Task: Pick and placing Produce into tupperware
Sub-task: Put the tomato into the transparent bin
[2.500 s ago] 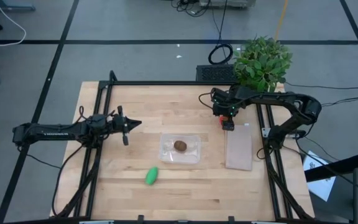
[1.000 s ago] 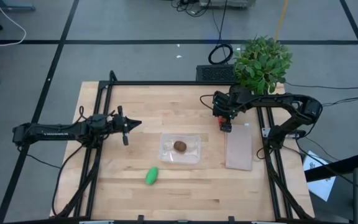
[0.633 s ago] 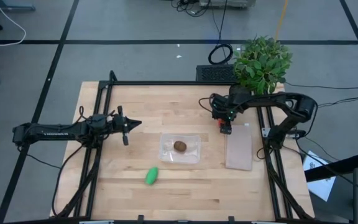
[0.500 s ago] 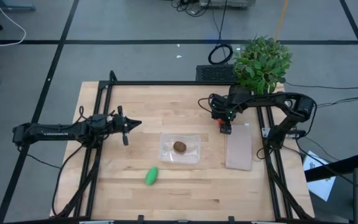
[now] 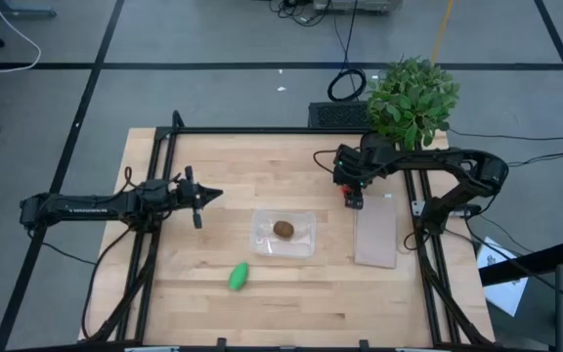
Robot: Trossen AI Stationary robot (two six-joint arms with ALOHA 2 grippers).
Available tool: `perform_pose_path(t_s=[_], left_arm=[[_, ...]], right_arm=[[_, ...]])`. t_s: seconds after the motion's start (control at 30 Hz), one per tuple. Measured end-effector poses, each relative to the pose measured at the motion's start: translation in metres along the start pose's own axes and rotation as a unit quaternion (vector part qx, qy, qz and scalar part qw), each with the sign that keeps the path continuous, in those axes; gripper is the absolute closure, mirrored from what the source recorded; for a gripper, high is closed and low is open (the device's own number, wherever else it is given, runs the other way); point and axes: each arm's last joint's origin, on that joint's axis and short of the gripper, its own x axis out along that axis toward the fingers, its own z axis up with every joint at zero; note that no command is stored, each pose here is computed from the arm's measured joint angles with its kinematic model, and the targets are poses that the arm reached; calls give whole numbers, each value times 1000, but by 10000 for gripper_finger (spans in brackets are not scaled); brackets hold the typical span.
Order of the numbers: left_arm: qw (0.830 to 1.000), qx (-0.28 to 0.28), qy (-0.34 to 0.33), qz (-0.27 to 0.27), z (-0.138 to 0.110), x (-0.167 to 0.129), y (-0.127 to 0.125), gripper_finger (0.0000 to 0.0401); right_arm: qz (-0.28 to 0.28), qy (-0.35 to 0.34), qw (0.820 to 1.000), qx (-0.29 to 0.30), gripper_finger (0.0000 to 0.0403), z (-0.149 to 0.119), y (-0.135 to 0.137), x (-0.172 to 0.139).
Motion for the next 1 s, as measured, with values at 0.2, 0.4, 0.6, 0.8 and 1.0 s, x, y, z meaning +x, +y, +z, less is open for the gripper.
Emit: perform_pose_path(t_s=[0.2,0.4,0.6,0.8,1.0], left_arm=[[1000,0,0,0,0,0,0,382],[1000,-1,0,0,0,0,0,382],[1000,-1,0,0,0,0,0,382],[1000,-1,0,0,0,0,0,382],[1000,-1,0,0,0,0,0,382]], right_arm=[[0,-9,1000,-3,158,4,1,-6],[0,-32,999,-25,158,24,9,-23],[1,-72,996,-57,158,47,26,-43],[8,-104,991,-79,158,64,42,-62],[8,-136,987,-90,158,76,47,-86]])
